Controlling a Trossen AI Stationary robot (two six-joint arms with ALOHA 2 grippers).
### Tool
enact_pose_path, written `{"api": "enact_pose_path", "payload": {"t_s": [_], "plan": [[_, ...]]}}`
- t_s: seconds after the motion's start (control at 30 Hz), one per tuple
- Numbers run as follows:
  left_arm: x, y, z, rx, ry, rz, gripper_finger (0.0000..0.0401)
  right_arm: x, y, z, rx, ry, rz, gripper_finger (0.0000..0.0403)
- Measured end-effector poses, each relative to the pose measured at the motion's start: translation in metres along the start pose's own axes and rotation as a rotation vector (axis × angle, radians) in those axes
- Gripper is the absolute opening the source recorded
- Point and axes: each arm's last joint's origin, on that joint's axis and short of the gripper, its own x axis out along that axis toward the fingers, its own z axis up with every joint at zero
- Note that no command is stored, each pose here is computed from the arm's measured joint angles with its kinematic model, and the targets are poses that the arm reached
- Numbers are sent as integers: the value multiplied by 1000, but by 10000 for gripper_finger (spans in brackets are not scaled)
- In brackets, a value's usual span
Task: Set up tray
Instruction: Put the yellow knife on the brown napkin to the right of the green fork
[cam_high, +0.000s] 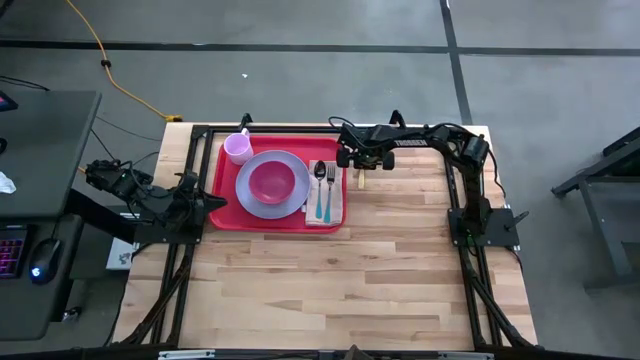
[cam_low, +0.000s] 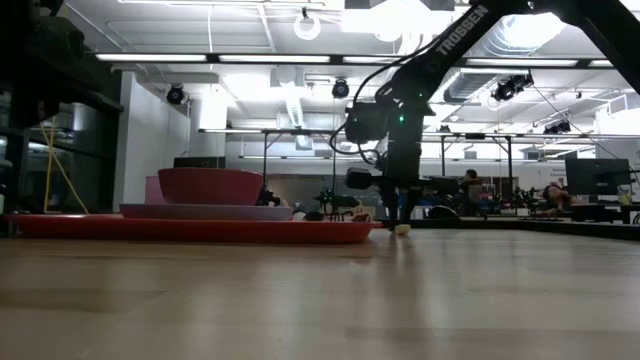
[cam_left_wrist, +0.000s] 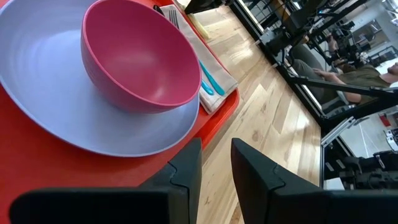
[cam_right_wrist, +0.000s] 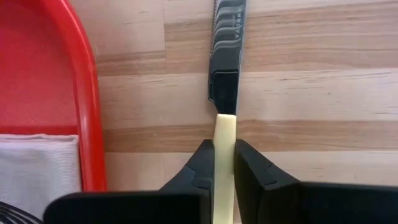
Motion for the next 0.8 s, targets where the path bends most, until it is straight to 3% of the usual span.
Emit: {"api": "enact_pose_path", "payload": {"t_s": [0.53, 0.8], "plan": [[0, 0, 0, 8, 0, 0, 117, -24, -9, 1, 3, 13, -3, 9], [0, 0, 0, 10, 0, 1, 117, -35, -3, -14, -8, 51, 30, 9]]}}
